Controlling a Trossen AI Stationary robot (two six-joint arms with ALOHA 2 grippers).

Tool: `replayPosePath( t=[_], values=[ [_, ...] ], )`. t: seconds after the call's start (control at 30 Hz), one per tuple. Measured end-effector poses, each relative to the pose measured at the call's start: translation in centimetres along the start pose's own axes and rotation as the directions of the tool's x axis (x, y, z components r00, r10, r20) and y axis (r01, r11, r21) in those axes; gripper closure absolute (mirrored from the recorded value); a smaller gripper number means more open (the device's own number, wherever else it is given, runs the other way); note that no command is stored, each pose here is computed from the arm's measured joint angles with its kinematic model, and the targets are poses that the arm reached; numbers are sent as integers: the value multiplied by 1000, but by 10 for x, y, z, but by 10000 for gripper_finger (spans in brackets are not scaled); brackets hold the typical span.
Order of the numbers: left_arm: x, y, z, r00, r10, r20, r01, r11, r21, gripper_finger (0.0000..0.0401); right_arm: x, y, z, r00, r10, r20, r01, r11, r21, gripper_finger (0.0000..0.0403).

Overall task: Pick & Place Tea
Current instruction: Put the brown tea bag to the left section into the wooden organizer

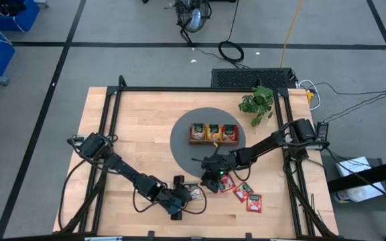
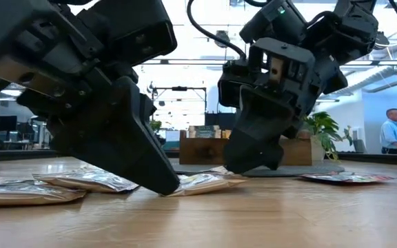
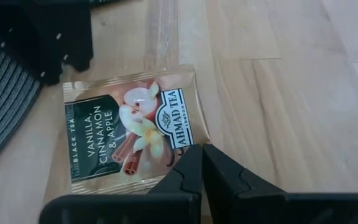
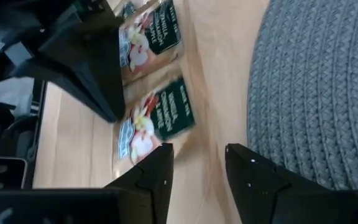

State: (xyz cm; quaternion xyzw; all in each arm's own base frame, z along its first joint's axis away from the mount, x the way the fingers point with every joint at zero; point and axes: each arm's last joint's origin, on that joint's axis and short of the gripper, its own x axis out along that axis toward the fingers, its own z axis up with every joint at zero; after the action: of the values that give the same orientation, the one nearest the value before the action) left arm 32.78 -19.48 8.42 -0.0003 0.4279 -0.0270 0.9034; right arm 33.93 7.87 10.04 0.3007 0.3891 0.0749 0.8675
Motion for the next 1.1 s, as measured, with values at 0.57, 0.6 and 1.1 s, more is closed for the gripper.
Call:
replayPosePath(
  t=[0.57,0.6,1.1],
  values=[
    [11,9,3,999,18,38,-17,999,-30,380,4,9,-12,999,-22,-26,21,999,-43,271],
    [11,9,4,999,17,38,-15,999,-37,380,4,10,-13,999,-19,-30,17,998,-52,273],
    [12,11,5,999,24,48,-22,999,-48,380,6,20,-16,1000,25,10,-23,986,-166,385]
  ],
)
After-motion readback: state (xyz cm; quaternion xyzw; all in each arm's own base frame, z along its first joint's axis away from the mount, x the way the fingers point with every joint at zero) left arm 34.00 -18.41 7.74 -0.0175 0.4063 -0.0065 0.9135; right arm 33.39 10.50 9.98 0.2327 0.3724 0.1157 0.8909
